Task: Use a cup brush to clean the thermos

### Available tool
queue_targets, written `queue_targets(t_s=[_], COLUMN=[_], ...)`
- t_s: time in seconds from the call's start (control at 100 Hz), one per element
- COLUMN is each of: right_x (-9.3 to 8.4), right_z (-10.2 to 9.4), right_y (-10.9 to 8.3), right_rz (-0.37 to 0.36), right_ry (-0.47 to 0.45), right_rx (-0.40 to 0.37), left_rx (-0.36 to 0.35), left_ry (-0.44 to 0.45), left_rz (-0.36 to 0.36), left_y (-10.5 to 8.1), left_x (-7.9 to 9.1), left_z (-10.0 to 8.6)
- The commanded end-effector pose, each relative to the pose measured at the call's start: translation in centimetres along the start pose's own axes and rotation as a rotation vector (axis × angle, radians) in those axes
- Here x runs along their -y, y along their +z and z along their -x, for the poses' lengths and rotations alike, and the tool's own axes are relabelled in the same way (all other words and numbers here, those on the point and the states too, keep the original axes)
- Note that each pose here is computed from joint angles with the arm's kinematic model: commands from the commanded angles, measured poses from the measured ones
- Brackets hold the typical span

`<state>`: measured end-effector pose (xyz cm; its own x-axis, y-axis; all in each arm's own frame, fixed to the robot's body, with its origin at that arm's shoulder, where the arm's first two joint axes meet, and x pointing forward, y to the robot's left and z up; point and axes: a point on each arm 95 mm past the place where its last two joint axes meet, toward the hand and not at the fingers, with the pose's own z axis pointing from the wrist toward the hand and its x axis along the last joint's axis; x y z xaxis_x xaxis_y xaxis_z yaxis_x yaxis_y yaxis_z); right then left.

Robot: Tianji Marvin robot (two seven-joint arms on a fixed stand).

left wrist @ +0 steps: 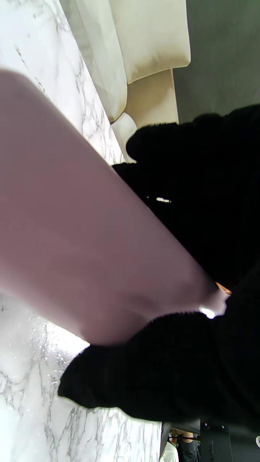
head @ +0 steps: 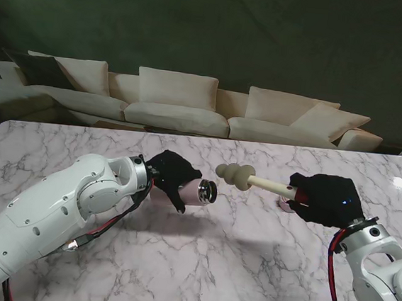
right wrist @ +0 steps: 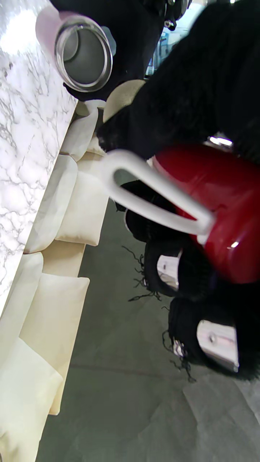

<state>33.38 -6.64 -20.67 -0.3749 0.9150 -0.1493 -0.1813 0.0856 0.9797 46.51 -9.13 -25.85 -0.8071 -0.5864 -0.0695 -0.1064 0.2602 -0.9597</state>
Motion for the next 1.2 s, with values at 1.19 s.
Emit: queue_targets(t_s=[1.19], right_x=[13.8], right_z=[1.2], right_y=[-1.2], right_rz=[-0.335], right_ry=[-0.100], right_rx=[0.259], left_rx=[0.020], left_ry=[0.002], left_rz=[-0.068], left_y=[-1.2], left_x=[1.1], left_z=[-0.3])
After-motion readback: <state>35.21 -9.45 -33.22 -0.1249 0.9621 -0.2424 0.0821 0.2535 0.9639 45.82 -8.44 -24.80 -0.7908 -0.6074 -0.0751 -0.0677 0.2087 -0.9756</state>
